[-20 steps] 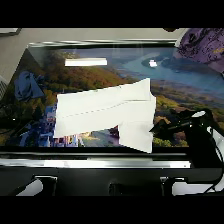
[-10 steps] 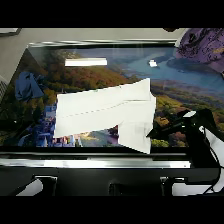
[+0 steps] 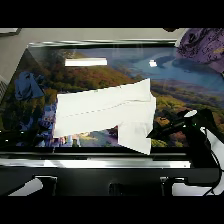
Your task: Fold the clothes and pants, and hang the long-sleeved shirts on hangers.
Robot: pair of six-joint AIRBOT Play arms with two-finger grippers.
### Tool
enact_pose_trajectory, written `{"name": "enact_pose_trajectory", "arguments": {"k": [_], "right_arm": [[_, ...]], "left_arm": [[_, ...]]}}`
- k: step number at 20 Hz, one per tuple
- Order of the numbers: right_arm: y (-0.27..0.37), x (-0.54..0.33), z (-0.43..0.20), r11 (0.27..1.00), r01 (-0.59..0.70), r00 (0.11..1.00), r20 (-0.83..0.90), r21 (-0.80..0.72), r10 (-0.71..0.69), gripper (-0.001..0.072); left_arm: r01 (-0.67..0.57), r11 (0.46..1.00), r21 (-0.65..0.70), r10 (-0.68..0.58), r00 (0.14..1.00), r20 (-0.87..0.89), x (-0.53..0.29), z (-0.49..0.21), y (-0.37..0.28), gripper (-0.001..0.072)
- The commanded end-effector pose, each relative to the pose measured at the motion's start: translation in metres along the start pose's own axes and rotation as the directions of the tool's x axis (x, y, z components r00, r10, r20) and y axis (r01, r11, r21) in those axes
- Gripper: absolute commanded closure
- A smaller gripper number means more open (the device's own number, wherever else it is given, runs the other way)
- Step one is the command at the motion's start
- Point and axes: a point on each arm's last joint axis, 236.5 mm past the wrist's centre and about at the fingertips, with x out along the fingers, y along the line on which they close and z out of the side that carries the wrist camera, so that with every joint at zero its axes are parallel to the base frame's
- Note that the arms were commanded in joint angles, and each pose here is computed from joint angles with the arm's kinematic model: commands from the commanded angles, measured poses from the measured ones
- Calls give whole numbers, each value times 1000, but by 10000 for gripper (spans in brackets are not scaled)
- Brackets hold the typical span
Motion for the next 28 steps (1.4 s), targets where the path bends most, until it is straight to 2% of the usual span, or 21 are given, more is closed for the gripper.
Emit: {"name": "enact_pose_trajectory", "arguments": {"k": [1,16,18,19,20,22,23,24,25,28], "right_arm": [[2,0,-2,1000,-5,1000,-6,-1,5,678],[4,0,-7,1000,-14,1000,-28,-1,14,678],[4,0,-7,1000,-14,999,-28,-1,14,678],[4,0,-7,1000,-15,999,-30,-1,15,678],[4,0,-8,1000,-16,999,-34,-1,16,678],[5,-1,-9,1000,-18,999,-37,-2,18,678],[5,-1,-9,1000,-17,999,-35,-4,17,678],[7,-3,-9,1000,-15,999,-29,-9,15,678],[8,-4,-8,1000,-13,1000,-20,-15,12,678],[13,-11,-6,999,-3,1000,16,-41,3,678]], "left_arm": [[65,998,-6,-66,997,-42,12,-8,-6,109],[45,999,9,-44,993,-106,36,-19,-8,122],[39,999,15,-37,995,-98,37,-17,-8,306],[36,999,12,-35,995,-92,38,-16,-7,344],[33,999,6,-32,996,-88,38,-15,-7,345],[32,999,5,-32,996,-88,38,-15,-6,457],[32,999,5,-32,995,-91,39,-15,-6,476],[32,999,20,-30,995,-96,39,-16,-6,615],[31,999,28,-28,995,-99,40,-17,-7,684],[38,998,42,-33,993,-111,41,-21,-11,686]]}}
